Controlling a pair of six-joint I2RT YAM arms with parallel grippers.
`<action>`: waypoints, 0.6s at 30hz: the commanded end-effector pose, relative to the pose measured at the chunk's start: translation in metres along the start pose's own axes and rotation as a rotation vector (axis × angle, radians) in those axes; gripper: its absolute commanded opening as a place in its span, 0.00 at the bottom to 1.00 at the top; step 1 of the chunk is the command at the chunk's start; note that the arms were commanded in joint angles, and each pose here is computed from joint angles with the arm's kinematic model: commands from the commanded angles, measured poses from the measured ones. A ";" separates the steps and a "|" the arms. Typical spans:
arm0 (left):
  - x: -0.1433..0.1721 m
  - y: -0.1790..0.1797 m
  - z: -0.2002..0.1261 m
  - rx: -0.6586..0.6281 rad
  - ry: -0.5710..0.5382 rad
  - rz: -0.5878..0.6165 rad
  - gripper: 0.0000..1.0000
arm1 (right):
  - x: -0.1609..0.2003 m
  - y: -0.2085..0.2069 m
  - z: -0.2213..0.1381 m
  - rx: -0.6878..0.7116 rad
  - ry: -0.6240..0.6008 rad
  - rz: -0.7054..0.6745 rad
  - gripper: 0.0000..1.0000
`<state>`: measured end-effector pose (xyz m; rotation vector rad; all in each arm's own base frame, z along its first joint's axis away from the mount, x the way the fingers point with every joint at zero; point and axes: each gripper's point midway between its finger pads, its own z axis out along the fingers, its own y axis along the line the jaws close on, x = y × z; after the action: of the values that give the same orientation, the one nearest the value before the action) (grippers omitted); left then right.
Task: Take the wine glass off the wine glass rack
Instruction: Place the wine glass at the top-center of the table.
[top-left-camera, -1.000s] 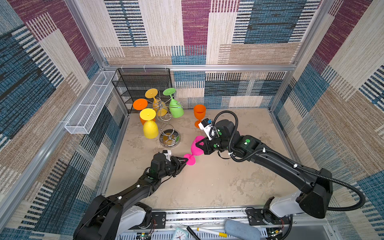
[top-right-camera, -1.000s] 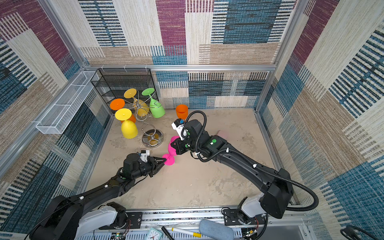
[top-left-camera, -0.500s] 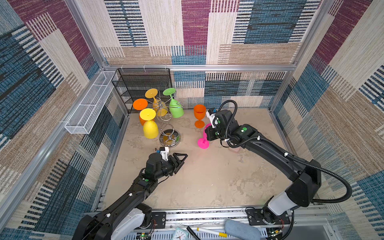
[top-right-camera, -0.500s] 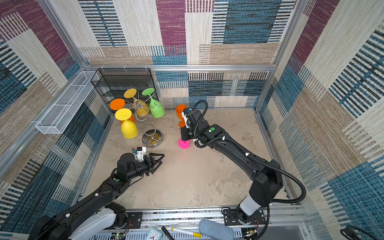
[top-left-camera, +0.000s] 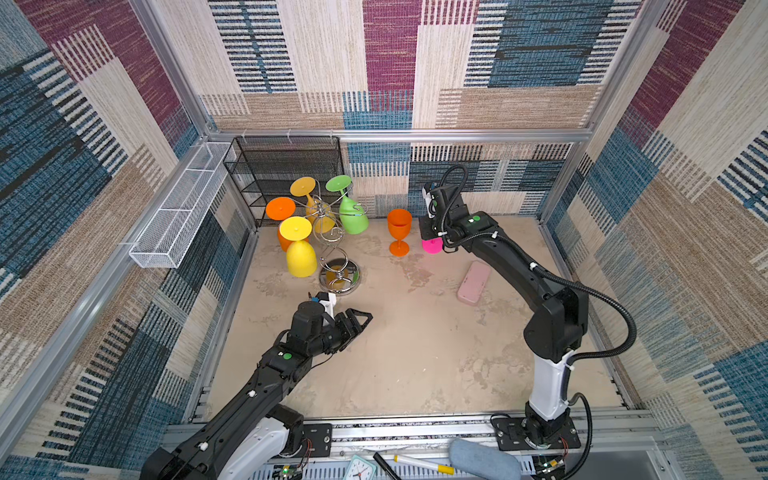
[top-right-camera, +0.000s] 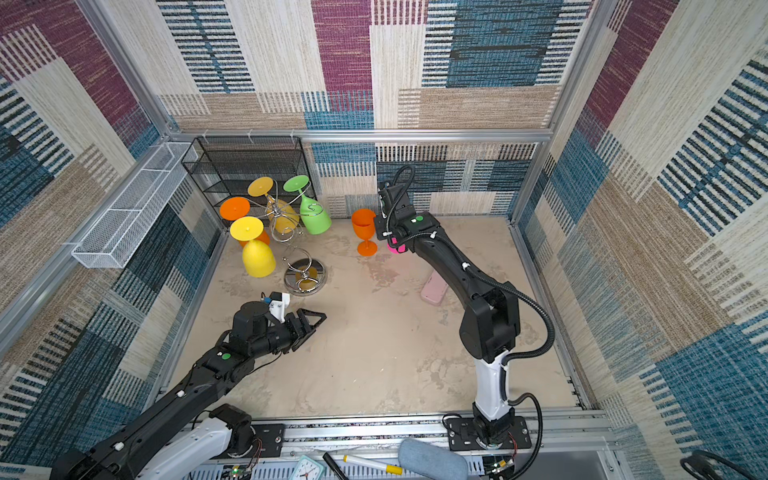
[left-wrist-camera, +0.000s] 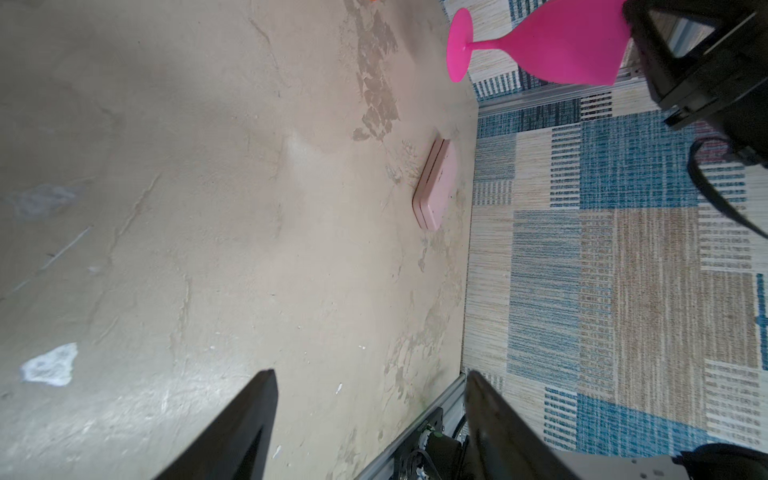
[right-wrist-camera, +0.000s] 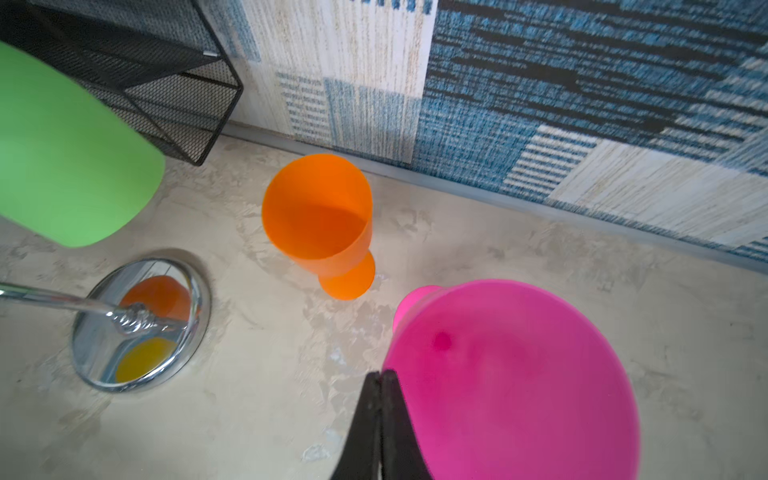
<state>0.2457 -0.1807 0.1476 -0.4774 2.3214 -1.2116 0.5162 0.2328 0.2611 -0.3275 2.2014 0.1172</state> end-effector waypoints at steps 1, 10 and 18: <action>0.000 -0.001 0.000 -0.008 0.009 0.042 0.74 | -0.015 -0.010 0.012 0.024 -0.024 -0.049 0.00; -0.001 -0.002 -0.002 -0.025 0.010 0.054 0.74 | -0.027 -0.010 0.045 0.001 -0.019 -0.088 0.00; 0.000 -0.001 0.005 -0.019 0.032 0.050 0.74 | -0.015 -0.001 0.059 -0.048 0.017 -0.080 0.00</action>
<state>0.2454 -0.1809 0.1399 -0.4528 2.3800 -1.1658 0.5716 0.2402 0.2390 -0.4218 2.1971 0.0865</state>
